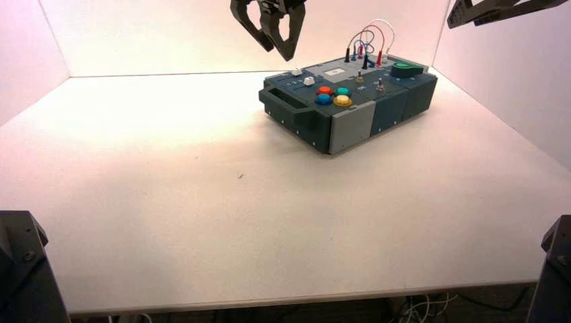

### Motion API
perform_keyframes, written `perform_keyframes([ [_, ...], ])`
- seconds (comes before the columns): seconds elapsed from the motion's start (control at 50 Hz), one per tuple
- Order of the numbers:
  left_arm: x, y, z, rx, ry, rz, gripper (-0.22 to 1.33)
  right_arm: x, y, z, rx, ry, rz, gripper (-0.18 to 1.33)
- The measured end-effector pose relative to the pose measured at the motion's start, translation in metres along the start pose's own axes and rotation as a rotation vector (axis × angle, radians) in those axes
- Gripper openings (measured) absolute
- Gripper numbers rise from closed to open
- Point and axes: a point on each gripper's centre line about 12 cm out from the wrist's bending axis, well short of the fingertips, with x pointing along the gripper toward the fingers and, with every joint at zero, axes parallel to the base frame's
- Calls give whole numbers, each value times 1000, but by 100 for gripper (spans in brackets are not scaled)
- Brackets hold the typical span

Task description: Push the blue button with the left gripper.

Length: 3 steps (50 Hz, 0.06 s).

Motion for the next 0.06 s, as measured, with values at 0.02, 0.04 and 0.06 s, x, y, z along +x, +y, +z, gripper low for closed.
perform_keyframes([
  [0.02, 1, 0, 0, 0, 0, 0, 114, 0, 0, 0, 0, 0, 1, 105],
  [0.04, 1, 0, 0, 2, -3, 1, 114, 0, 0, 0, 0, 0, 1, 105],
  [0.06, 1, 0, 0, 2, -3, 1, 114, 0, 0, 0, 2, 0, 0, 105],
])
